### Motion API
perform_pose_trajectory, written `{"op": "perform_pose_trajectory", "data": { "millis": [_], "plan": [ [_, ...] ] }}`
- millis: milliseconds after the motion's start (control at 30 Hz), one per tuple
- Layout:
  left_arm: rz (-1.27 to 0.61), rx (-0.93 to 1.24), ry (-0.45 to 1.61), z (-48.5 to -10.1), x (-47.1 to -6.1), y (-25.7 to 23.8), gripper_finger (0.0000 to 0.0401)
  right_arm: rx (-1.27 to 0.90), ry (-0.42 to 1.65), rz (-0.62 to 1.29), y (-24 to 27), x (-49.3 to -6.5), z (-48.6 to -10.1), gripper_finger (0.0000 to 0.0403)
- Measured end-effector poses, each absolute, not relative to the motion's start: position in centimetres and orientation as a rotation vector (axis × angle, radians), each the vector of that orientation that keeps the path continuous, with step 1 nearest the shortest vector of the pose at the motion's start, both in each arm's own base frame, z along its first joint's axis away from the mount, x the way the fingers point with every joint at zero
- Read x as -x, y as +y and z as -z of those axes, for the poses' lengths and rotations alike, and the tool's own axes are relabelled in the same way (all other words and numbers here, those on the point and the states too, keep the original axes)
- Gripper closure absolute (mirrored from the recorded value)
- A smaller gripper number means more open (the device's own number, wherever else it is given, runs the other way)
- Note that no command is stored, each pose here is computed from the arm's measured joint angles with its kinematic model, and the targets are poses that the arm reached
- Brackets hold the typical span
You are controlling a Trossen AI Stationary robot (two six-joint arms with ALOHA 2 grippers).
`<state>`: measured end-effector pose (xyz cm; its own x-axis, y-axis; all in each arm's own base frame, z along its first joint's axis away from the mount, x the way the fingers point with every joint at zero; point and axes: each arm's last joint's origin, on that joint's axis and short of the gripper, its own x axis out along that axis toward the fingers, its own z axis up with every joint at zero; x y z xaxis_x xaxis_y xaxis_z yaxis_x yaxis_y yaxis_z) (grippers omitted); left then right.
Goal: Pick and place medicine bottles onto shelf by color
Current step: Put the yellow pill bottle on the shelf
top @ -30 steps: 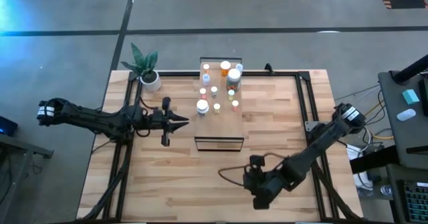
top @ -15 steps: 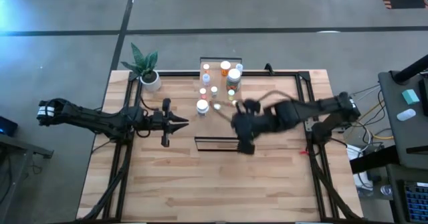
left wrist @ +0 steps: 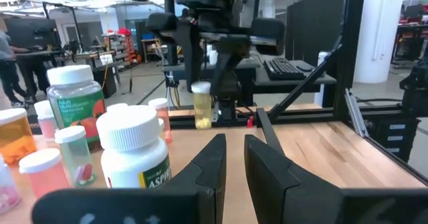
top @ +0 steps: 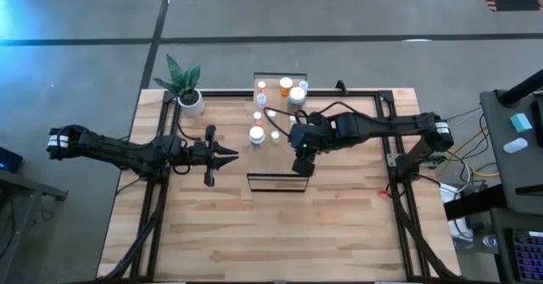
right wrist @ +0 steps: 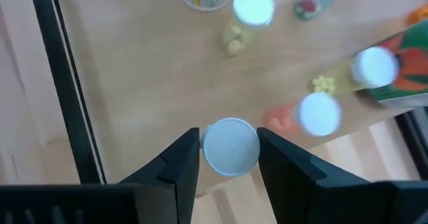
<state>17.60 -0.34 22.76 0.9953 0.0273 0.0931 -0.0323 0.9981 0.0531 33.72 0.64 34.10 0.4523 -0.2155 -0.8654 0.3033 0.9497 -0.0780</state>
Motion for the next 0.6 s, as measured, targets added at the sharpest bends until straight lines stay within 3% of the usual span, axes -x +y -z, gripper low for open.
{"op": "perform_pose_trajectory", "data": {
  "millis": [233,600],
  "plan": [
    [-0.032,-0.055,-0.09,-22.7,-17.6,-0.3,0.0366,-0.157,1.06,0.368,0.2,-34.0,-32.0,0.0264],
    [-0.032,-0.054,-0.092,-22.8,-17.5,-0.3,0.0366,-0.169,1.05,0.371,0.0,-33.9,-32.2,0.0264]
  ]
}}
